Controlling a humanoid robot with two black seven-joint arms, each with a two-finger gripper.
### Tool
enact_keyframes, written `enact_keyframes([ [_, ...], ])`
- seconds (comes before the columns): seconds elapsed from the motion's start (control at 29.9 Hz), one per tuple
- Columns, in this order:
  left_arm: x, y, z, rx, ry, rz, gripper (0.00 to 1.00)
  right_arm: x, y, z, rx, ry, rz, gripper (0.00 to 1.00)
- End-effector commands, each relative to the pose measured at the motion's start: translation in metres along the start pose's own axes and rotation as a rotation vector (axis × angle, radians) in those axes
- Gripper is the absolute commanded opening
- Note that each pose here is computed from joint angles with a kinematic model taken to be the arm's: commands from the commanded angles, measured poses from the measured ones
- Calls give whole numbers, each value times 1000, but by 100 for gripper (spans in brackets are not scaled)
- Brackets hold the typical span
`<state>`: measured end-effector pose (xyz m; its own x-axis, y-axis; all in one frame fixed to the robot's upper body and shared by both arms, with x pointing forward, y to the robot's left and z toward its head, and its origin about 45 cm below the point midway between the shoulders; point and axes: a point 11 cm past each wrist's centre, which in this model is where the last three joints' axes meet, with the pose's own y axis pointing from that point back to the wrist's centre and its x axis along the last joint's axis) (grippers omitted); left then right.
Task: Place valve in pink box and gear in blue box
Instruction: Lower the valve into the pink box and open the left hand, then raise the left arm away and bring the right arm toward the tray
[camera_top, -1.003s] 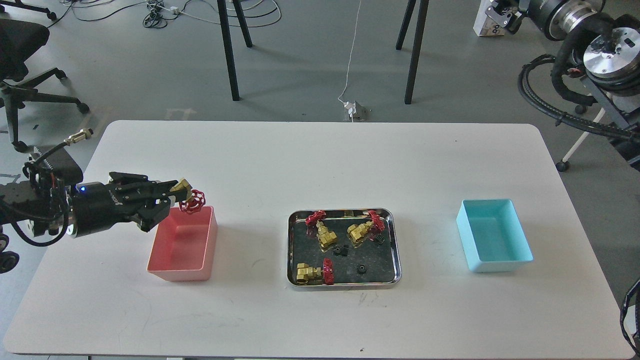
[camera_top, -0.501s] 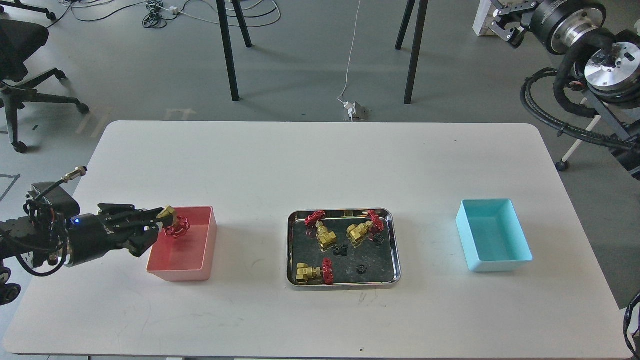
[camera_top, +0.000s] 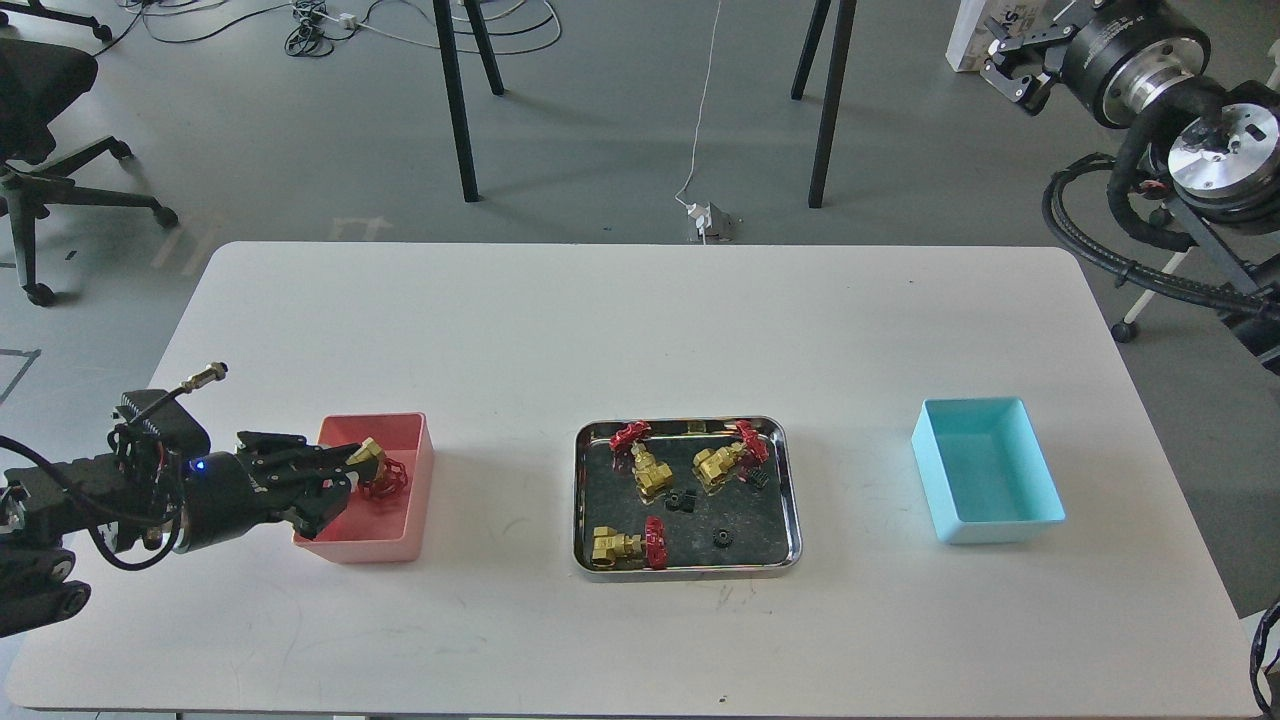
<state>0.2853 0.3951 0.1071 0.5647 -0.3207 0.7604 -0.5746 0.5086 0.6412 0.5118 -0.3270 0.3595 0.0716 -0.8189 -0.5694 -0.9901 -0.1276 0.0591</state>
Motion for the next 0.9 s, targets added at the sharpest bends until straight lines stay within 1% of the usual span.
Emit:
enact_keyframes([
  [0.0,1,-2,-3,11,4,7,51,1,1,2,-3,-3,1,100],
  [0.1,4,-2,-3,10,1,13,59,1,1,4,-9,0,-2,100],
  [0.2,19,-5,-3,12,16,59,70,1,1,6,-14,7,-7,100],
  [0.27,37,-8,-6,29,49,118,76,1,2,9,-17,17,-22,100],
  [0.33,57,-13,-4,28,117,169,77,1,3,11,-23,22,-46,100],
  [0.4,84,-19,4,0,244,223,81,4,6,12,-25,26,-83,100],
  [0.5,132,-11,5,-48,471,313,86,12,15,-1,-16,113,-151,100],
  [0.6,186,-6,10,-170,694,406,89,18,25,-5,-47,276,-237,100],
  [0.67,219,-8,22,-297,842,461,89,21,34,-3,-99,411,-304,100],
  [0.74,252,-10,37,-456,998,522,90,26,42,0,-158,533,-355,100],
  [0.8,272,-14,50,-590,1119,546,92,30,47,2,-197,630,-352,100],
  [0.87,286,-25,64,-720,1242,555,92,24,53,9,-255,776,-388,100],
])
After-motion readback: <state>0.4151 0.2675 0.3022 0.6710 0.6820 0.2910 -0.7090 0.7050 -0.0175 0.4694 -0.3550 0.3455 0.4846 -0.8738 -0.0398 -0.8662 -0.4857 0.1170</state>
